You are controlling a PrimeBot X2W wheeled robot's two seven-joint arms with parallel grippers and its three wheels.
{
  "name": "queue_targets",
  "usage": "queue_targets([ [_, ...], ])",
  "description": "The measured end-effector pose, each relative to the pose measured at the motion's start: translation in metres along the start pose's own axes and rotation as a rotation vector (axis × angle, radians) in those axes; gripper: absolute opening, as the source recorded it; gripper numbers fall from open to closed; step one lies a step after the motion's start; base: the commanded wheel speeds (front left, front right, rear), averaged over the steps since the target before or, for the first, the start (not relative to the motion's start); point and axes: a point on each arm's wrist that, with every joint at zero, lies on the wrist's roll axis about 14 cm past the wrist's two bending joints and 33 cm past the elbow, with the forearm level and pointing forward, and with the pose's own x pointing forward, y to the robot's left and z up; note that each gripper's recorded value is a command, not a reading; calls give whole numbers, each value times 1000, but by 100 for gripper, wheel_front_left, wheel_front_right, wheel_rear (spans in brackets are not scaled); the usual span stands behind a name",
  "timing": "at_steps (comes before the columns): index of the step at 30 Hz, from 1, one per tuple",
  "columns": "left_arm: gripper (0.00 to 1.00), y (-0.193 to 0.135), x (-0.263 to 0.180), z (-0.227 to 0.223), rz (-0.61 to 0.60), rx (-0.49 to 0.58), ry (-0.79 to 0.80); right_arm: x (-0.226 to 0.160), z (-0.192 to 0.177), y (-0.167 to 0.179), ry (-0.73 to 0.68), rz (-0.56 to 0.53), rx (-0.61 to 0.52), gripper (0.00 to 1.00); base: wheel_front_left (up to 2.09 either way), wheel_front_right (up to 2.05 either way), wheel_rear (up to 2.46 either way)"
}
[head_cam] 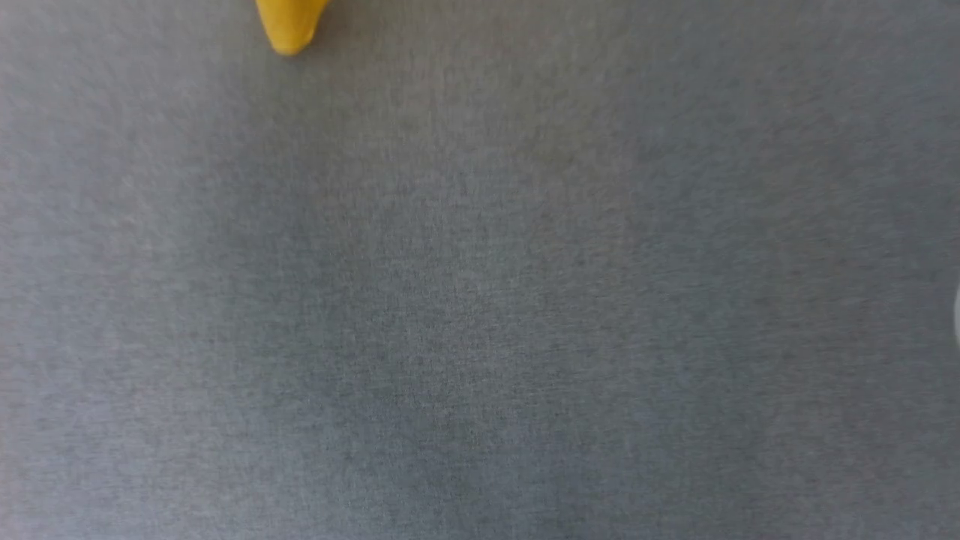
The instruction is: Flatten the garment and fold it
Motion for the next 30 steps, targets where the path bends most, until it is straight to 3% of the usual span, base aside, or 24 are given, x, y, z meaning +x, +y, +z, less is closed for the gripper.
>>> queue_targets([
  [8, 0, 5, -16, -103, -14, -33, 96, 27, -93, 29, 52, 47, -127, 0, 0, 0, 0],
  [15, 0, 18, -58, -170, 4, -56, 191, 23, -172, 80, 105, 181, -141, 0, 0, 0, 0],
  [18, 0, 22, -86, -184, -3, -57, 238, 5, -197, 99, 132, 235, -88, 0, 0, 0, 0],
  [22, 0, 21, -123, -185, 3, -90, 281, -25, -207, 95, 150, 243, -20, 0, 0, 0, 0],
  [30, 0, 7, -225, -163, -32, -84, 432, -116, -194, 51, 214, 195, 71, 0, 0, 0, 0],
])
